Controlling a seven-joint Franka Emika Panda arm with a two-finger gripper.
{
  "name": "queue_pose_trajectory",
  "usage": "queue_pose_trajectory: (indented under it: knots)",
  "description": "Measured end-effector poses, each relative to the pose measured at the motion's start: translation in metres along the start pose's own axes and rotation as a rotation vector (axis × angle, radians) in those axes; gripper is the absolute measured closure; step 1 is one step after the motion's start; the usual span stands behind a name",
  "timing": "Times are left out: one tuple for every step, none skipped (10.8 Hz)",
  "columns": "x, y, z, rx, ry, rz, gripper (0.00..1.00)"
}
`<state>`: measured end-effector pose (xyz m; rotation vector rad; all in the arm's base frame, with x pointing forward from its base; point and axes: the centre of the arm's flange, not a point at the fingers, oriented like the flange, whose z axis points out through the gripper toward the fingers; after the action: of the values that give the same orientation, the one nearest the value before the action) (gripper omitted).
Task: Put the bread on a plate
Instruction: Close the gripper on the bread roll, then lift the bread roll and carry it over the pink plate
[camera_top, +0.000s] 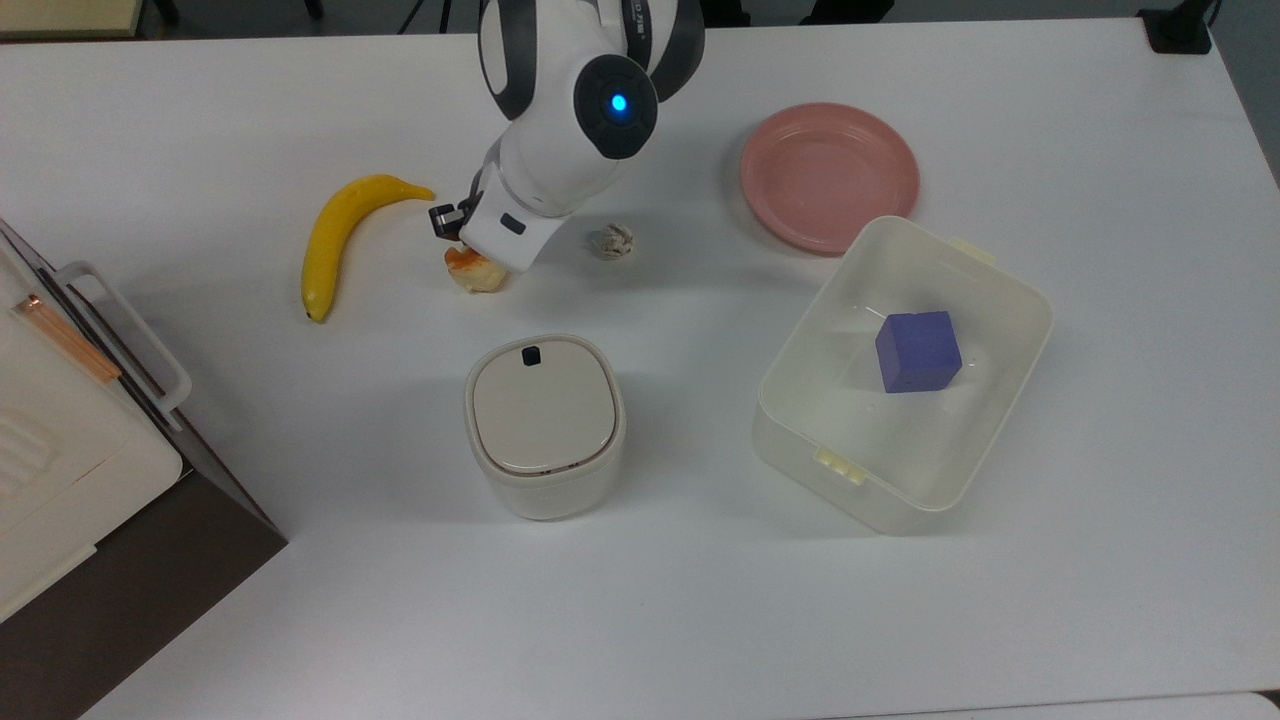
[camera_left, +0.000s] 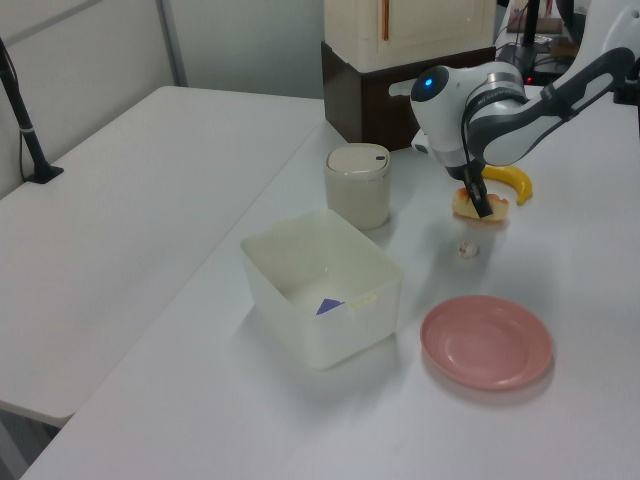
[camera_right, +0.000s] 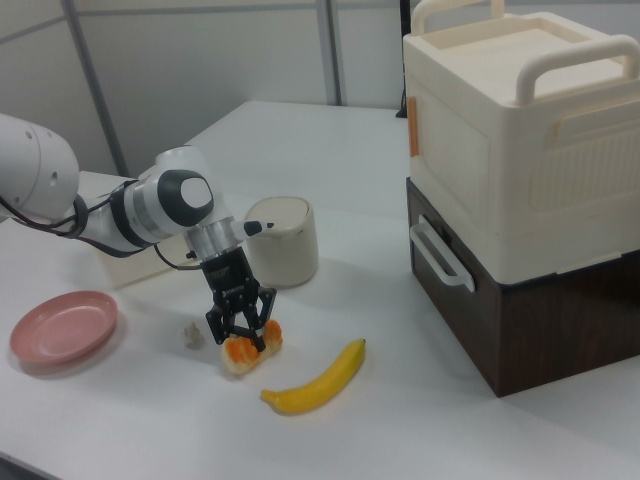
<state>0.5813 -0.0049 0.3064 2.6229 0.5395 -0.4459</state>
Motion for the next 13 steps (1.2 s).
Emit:
queue_pose_trajectory:
  knots:
    - [-0.001,0.004,-0.001,0.013,0.005,0.014,0.98]
    - [-0.001,0.009,-0.009,0.028,0.023,0.032,0.98]
    - [-0.002,0.014,-0.021,0.038,0.047,0.049,1.00]
    - [-0.004,0.022,-0.042,0.057,0.091,0.077,1.00]
    - [-0.009,0.028,-0.066,0.077,0.122,0.102,1.00]
    - [-0.015,0.029,-0.095,0.098,0.144,0.112,1.00]
    - [-0.018,0.019,-0.124,0.108,0.158,0.096,1.00]
    - [-0.017,-0.004,-0.148,0.106,0.162,0.055,1.00]
    - [-0.014,-0.038,-0.167,0.098,0.157,-0.003,1.00]
    - [-0.011,-0.077,-0.181,0.086,0.148,-0.056,1.00]
    - [-0.010,-0.116,-0.192,0.069,0.139,-0.097,1.00]
    - [-0.010,-0.153,-0.201,0.051,0.131,-0.129,1.00]
    - [-0.011,-0.186,-0.209,0.033,0.132,-0.142,1.00]
